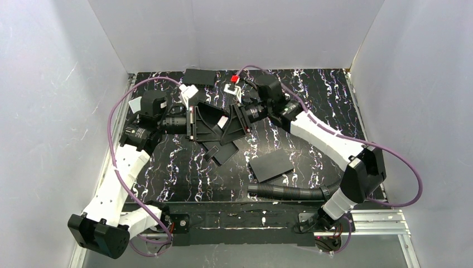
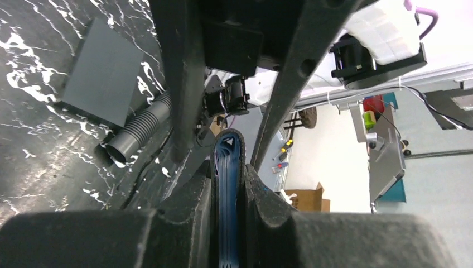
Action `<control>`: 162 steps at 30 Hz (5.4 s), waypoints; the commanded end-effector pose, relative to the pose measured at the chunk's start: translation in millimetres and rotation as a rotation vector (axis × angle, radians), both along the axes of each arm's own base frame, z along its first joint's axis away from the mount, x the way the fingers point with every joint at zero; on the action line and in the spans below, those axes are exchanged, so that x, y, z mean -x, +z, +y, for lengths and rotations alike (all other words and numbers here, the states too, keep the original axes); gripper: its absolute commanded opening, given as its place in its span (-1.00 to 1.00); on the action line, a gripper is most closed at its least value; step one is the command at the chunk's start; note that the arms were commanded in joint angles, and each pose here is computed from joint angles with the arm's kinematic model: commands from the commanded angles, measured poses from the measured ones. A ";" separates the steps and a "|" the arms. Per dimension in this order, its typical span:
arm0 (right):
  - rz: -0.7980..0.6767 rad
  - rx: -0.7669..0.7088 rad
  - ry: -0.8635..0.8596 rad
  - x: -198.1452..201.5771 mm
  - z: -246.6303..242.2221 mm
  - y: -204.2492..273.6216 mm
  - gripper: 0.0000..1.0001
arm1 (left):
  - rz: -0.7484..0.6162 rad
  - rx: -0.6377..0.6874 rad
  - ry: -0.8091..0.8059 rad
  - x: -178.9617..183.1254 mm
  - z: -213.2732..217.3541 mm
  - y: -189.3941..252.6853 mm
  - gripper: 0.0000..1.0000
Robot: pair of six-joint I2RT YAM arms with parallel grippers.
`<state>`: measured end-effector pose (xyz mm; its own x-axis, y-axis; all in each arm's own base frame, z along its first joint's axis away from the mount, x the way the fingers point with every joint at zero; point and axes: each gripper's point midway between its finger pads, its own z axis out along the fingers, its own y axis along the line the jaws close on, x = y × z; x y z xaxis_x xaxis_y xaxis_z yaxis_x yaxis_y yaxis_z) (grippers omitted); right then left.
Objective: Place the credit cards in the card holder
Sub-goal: Close the card holder at the center of the board.
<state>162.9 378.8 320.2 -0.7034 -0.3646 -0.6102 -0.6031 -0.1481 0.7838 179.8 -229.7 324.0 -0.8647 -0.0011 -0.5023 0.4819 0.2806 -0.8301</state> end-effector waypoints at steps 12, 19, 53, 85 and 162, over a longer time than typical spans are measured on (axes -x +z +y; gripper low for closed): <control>-1.161 0.175 -0.522 -7.7 -19.0 -30.7 0.97 | 0.643 -0.241 0.632 -49.6 31.4 -59.1 -1.00; -1.235 0.090 -0.499 6.6 5.8 -27.5 0.97 | 0.766 -0.298 0.678 -51.6 34.3 -64.0 -1.00; 0.332 -0.489 -0.566 -53.2 -24.8 54.1 -0.97 | 0.139 0.210 0.393 -61.7 32.2 3.3 0.70; -0.168 0.341 -0.810 -61.6 -63.7 -152.4 0.45 | 0.159 -0.174 0.381 -41.3 15.6 -176.9 -1.00; -0.219 0.520 -0.659 -82.9 -17.2 -228.8 -0.52 | 0.454 -0.214 0.384 -35.0 15.2 -299.9 -1.00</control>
<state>235.1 351.4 58.5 -0.8037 -0.2227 -0.5519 -0.5404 0.6613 0.5202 219.0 -218.3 33.3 -0.9482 -0.2962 -0.1149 -0.0595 0.5209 -0.8516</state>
